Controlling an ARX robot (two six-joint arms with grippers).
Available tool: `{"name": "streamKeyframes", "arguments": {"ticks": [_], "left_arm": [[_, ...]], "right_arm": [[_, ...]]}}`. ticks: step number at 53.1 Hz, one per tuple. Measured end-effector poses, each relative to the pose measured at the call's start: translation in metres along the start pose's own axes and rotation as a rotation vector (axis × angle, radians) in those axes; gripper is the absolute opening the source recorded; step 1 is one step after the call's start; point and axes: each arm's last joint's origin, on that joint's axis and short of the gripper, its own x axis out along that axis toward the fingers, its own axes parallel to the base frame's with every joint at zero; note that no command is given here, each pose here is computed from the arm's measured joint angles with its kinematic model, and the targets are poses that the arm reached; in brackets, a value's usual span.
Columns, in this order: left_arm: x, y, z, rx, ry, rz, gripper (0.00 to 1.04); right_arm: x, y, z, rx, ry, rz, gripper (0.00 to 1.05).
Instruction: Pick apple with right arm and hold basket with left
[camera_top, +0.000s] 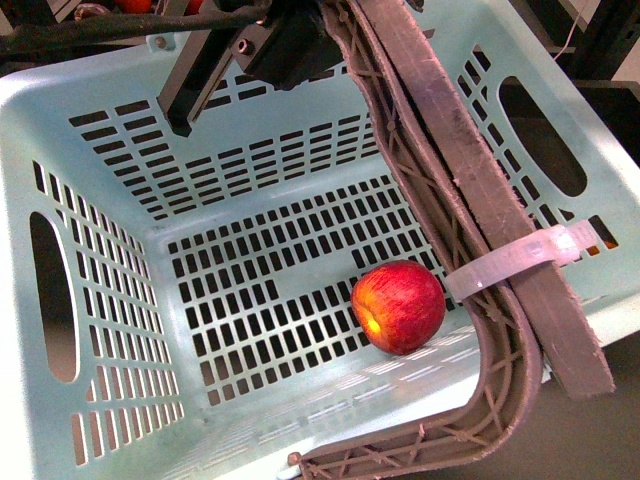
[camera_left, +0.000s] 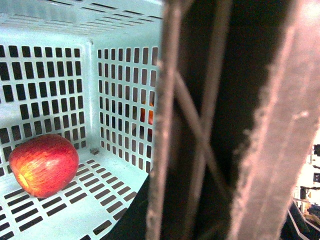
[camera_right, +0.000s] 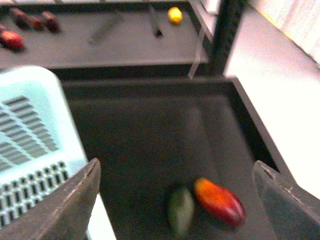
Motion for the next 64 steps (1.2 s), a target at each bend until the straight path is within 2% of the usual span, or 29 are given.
{"name": "streamKeyframes", "arguments": {"ticks": [2, 6, 31, 51, 64], "left_arm": [[0.0, -0.001, -0.001, 0.001, 0.005, -0.003, 0.14], [0.0, -0.001, -0.001, 0.0, 0.007, -0.004, 0.14], [0.0, 0.0, 0.0, 0.002, 0.001, 0.0, 0.14], [0.0, 0.0, 0.0, 0.0, 0.003, -0.001, 0.14], [0.0, 0.0, 0.0, 0.001, 0.001, -0.001, 0.14]], "right_arm": [[-0.005, -0.002, -0.005, 0.011, -0.085, 0.07, 0.77], [-0.013, -0.006, -0.008, 0.013, -0.149, 0.094, 0.65], [-0.039, -0.028, -0.026, 0.004, -0.165, 0.093, 0.02], [-0.053, -0.031, -0.039, 0.004, -0.181, 0.087, 0.02], [-0.063, -0.032, -0.038, 0.004, -0.19, 0.087, 0.02]]}}
